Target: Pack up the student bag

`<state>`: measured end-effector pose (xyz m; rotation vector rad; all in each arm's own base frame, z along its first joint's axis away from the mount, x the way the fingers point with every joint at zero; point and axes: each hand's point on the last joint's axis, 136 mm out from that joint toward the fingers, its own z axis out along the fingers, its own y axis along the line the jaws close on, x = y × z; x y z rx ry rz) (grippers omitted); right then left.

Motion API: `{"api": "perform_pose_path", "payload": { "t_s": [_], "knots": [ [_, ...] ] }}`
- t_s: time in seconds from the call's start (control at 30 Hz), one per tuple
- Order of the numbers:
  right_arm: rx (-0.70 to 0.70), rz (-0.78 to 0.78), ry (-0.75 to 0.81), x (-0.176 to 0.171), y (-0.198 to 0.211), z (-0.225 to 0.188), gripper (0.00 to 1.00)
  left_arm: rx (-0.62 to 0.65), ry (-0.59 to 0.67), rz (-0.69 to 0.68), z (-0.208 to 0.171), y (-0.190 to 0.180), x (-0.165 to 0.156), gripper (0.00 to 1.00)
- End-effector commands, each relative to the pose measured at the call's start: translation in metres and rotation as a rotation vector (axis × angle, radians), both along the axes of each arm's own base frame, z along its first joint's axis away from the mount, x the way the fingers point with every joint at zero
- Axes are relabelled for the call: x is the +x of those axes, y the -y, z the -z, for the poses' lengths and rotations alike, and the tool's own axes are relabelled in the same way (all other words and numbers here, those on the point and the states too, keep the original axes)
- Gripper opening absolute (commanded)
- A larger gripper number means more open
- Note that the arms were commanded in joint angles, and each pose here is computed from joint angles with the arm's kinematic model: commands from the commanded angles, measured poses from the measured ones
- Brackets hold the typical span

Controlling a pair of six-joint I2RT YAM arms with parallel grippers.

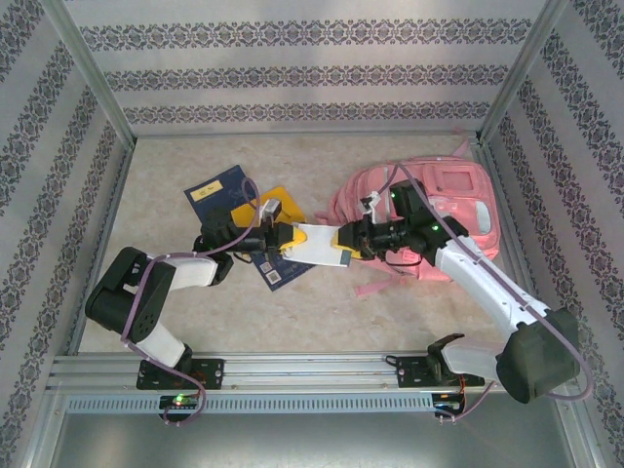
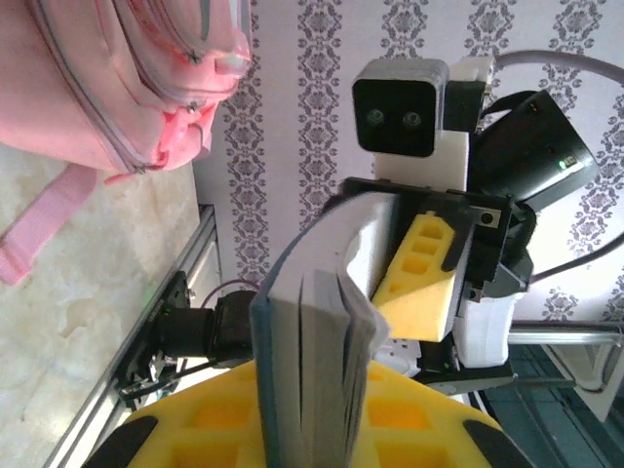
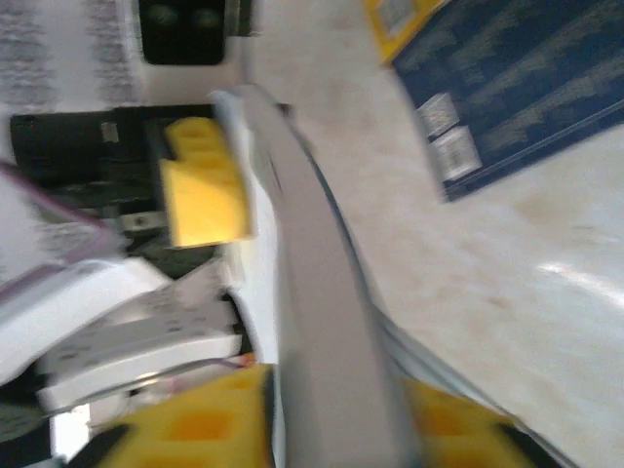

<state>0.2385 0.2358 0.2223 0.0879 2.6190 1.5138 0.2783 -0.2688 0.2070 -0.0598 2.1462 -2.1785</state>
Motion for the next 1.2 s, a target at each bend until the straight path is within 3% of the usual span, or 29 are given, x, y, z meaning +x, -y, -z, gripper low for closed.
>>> {"api": "perform_pose_path", "payload": {
  "t_s": [0.0, 0.17, 0.4, 0.67, 0.97, 1.1, 1.17],
  "knots": [
    [-0.393, 0.12, 0.163, 0.029, 0.051, 0.011, 0.44, 0.002, -0.027, -0.161, 0.005, -0.037, 0.026, 0.0],
    [-0.764, 0.215, 0.222, 0.073, 0.093, 0.012, 0.48, 0.077, -0.081, -0.312, 0.023, -0.069, 0.038, 0.0],
    [-1.133, 0.071, 0.276, 0.119, 0.087, 0.025, 0.5, 0.252, 0.015, -0.356, 0.011, -0.079, 0.031, 0.0],
    [-1.156, 0.003, 0.238, 0.159, 0.047, 0.062, 0.48, 0.323, -0.054, -0.406, 0.034, -0.09, 0.022, 0.0],
    [-1.246, -0.086, 0.179, 0.17, 0.046, 0.109, 0.42, 0.341, -0.068, -0.409, 0.042, -0.097, 0.015, 0.0],
    [-1.282, -0.122, 0.159, 0.167, 0.049, 0.121, 0.3, 0.353, -0.054, -0.409, 0.039, -0.097, 0.019, 0.0],
    [-1.302, -0.119, 0.179, 0.167, 0.054, 0.114, 0.14, 0.359, -0.049, -0.408, 0.036, -0.097, 0.022, 0.0]
  ]
}}
